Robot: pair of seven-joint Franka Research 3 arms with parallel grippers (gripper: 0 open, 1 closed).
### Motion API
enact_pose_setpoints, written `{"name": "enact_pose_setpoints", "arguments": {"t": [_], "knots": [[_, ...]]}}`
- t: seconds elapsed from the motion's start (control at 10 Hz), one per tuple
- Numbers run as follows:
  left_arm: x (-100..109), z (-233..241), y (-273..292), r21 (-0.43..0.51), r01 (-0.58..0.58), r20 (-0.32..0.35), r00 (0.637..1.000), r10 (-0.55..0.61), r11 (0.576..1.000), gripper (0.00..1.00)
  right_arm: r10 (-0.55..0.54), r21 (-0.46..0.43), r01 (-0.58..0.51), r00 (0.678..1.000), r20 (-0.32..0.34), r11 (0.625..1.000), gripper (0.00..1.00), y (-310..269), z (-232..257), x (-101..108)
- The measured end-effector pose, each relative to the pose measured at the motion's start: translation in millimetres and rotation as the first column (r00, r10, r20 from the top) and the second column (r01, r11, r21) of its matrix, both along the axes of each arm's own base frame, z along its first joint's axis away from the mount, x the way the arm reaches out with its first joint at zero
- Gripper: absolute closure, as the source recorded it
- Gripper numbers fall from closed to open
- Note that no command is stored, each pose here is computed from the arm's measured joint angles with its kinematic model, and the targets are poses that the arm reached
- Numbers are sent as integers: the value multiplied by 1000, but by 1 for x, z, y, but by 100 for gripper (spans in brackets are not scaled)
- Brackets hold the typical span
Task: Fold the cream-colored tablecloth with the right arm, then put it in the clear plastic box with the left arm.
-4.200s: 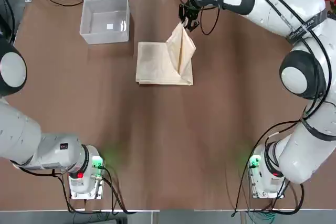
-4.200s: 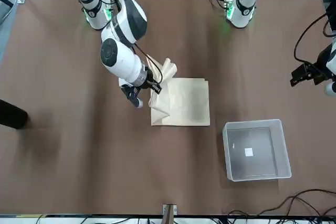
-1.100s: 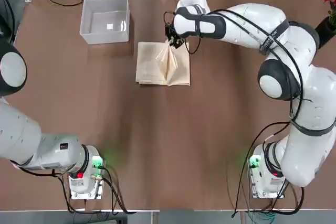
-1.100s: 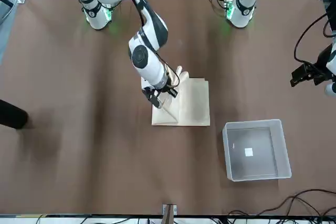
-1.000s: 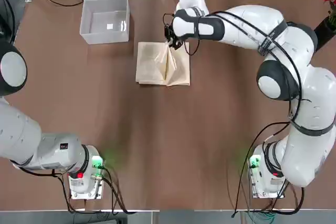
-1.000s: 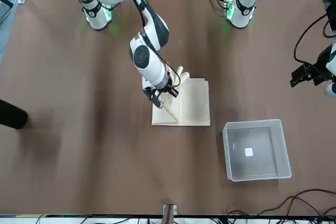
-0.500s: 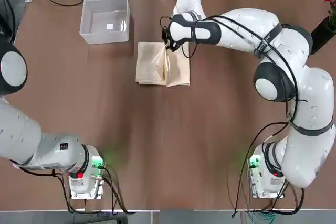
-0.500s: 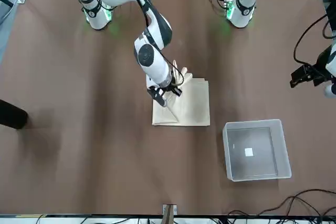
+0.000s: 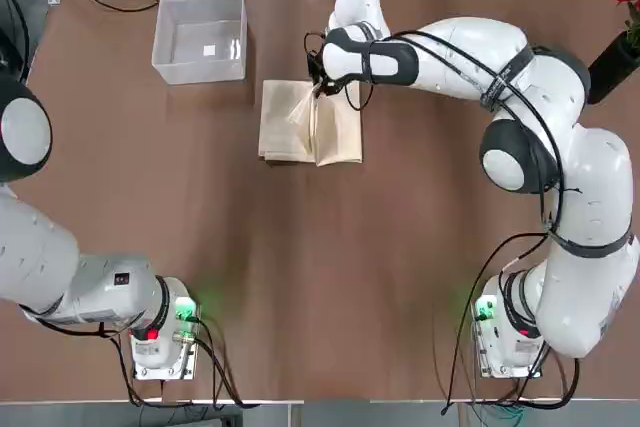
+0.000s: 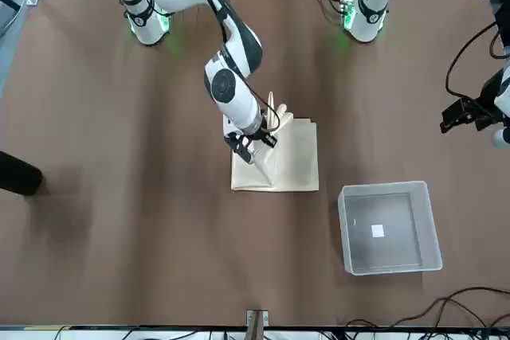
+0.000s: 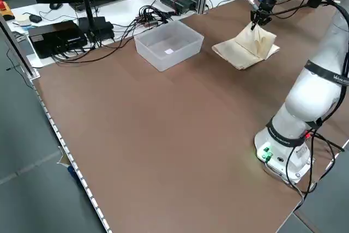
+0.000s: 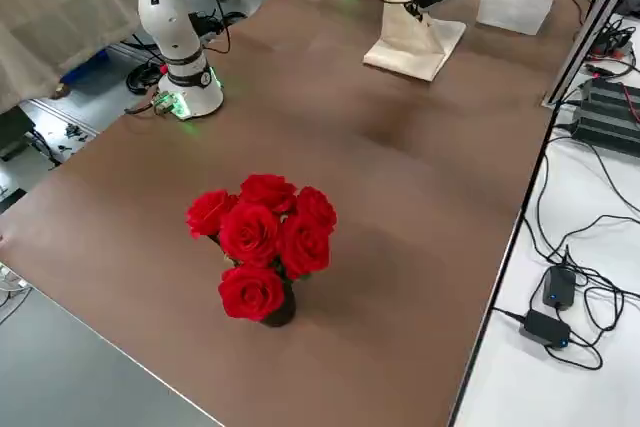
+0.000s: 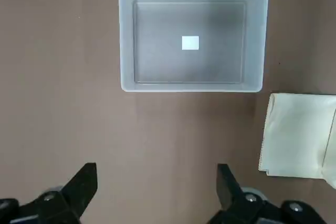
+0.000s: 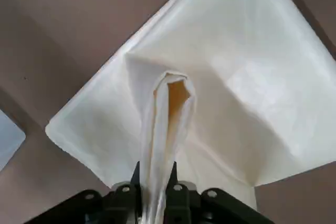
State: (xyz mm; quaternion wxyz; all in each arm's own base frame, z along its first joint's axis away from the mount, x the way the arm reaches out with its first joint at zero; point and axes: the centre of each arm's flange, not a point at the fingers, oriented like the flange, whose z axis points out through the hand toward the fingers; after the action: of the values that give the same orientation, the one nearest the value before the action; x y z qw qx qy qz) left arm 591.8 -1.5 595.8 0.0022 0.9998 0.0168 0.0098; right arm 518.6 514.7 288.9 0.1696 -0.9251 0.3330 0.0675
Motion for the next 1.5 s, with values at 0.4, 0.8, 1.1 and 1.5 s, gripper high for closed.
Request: {"name": "enact_pose_setpoints", "arguments": {"t": [0.4,0.8,1.1,1.5], "knots": [[0,0,0,0,0,0,1000,0,1000,0,9,11,-9,1000,30,1000,14,7,11,6],[0,0,0,0,0,0,1000,0,1000,0,1,49,-5,997,77,999,0,14,30,13],[0,0,0,0,0,0,1000,0,1000,0,4,72,-12,994,108,997,0,24,37,11],[0,0,0,0,0,0,1000,0,1000,0,92,-114,-77,988,126,990,0,-2,33,29]]}}
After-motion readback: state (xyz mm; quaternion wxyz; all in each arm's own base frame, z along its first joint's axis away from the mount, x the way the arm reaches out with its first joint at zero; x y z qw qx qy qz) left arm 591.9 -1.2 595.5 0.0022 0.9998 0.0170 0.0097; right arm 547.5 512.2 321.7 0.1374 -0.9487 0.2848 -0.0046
